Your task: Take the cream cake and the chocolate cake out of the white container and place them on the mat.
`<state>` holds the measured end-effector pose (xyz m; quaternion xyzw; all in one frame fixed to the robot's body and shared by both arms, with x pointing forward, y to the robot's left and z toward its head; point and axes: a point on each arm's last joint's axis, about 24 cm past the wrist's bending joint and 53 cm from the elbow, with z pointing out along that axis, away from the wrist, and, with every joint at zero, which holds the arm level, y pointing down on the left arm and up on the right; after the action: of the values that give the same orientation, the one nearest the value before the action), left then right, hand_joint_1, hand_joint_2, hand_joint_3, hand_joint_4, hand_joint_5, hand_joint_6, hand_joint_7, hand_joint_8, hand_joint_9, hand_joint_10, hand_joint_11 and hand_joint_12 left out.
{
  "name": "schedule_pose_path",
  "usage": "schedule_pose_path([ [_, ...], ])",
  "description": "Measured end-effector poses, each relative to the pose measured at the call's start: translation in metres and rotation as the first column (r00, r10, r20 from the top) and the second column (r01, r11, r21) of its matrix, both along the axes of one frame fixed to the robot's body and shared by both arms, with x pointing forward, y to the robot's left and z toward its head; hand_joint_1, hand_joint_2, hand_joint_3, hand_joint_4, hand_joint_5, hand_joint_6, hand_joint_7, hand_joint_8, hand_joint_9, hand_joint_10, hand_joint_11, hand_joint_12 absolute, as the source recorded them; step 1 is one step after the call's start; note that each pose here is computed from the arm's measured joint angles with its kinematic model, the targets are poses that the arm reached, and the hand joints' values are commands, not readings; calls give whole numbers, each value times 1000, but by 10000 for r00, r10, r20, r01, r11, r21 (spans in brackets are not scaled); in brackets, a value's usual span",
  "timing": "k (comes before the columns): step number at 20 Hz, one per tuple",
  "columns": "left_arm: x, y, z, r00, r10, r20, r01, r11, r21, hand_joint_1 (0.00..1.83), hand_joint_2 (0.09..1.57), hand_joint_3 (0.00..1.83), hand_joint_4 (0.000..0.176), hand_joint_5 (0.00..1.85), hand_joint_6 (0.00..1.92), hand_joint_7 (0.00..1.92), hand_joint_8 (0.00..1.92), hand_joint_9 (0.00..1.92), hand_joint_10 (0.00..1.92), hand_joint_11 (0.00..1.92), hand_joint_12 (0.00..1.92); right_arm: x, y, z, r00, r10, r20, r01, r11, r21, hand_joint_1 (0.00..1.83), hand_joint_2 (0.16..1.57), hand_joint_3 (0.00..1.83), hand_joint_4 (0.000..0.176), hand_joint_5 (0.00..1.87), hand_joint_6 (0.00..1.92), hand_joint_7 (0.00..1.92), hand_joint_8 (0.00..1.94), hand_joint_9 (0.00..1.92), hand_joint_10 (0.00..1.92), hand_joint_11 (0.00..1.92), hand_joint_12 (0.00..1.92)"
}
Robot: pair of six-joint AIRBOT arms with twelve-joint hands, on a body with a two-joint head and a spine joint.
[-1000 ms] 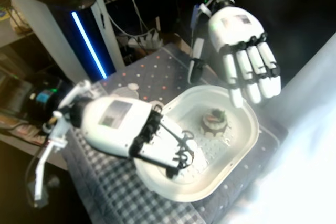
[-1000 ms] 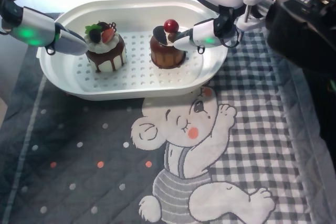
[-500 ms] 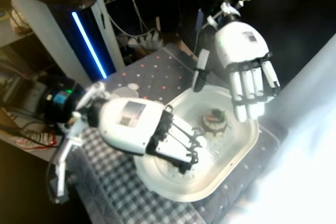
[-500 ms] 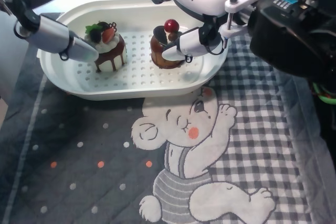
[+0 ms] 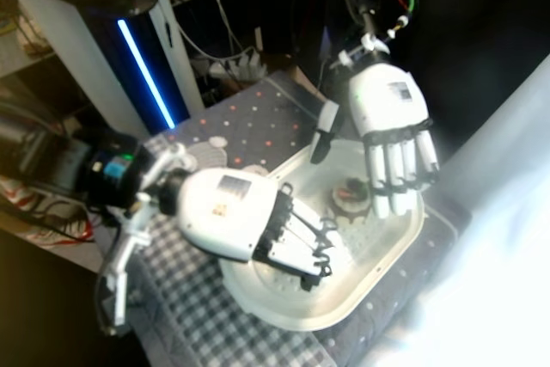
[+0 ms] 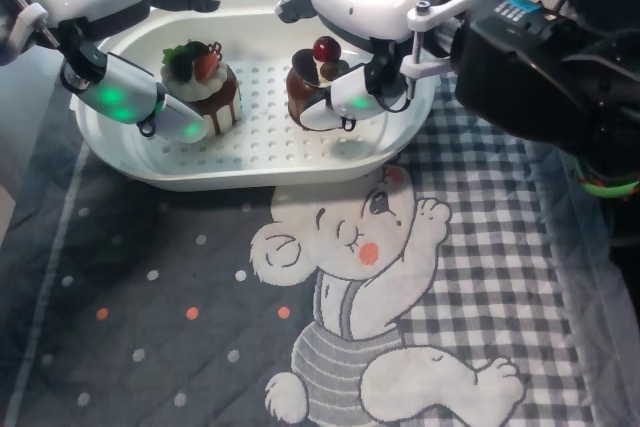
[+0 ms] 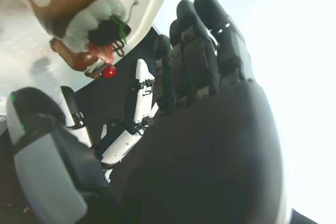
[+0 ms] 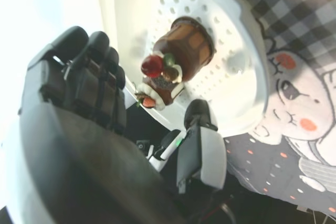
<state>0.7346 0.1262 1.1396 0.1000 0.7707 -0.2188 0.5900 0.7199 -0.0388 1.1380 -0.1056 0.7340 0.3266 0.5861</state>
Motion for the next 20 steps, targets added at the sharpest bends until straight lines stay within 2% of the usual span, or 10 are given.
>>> schedule_pose_path([
  [6, 10, 1, -16, 9988, 225, -446, -231, 9997, -125, 783, 882, 20, 0, 353, 5, 364, 8, 426, 32, 0, 1266, 4, 0, -5, 9997, -97, -216, 97, 10000, 21, 818, 895, 6, 0, 566, 8, 682, 4, 691, 124, 245, 1336],
  [11, 12, -5, -25, 9974, 166, -694, -174, 9998, -116, 694, 835, 0, 0, 381, 14, 389, 13, 450, 40, 0, 1256, 7, 1, -11, 9991, -129, -398, 128, 9999, -26, 874, 903, 2, 0, 602, 11, 721, 12, 753, 133, 314, 1373],
  [14, 10, -4, -36, 9948, 162, -1010, -167, 9999, -41, 750, 887, 14, 0, 422, 19, 423, 16, 476, 49, 0, 1323, 6, 3, -13, 9988, -112, -471, 110, 9999, -29, 892, 906, 1, 0, 653, 12, 758, 13, 778, 176, 342, 1457],
  [17, 15, 1, -37, 9944, 334, -998, -341, 9994, -58, 783, 929, 26, 0, 471, 33, 484, 36, 509, 64, 0, 1326, 6, 4, -14, 9987, -95, -491, 93, 10000, -29, 939, 920, 0, 0, 735, 5, 852, 10, 712, 506, 375, 1499],
  [18, 16, 2, -41, 9937, 379, -1059, -387, 9992, -51, 789, 945, 27, 0, 497, 36, 499, 34, 506, 60, 0, 1273, 6, 4, -15, 9986, -92, -514, 91, 10000, -37, 959, 936, 0, 0, 772, 7, 886, 15, 690, 603, 377, 1499],
  [20, 18, 2, -42, 9921, 448, -1168, -474, 9987, -196, 823, 1000, 17, 0, 562, 26, 544, 20, 535, 61, 0, 1291, 6, 5, -15, 9986, -92, -514, 90, 10000, -31, 1015, 959, 1, 0, 842, 15, 970, 37, 704, 757, 420, 1530],
])
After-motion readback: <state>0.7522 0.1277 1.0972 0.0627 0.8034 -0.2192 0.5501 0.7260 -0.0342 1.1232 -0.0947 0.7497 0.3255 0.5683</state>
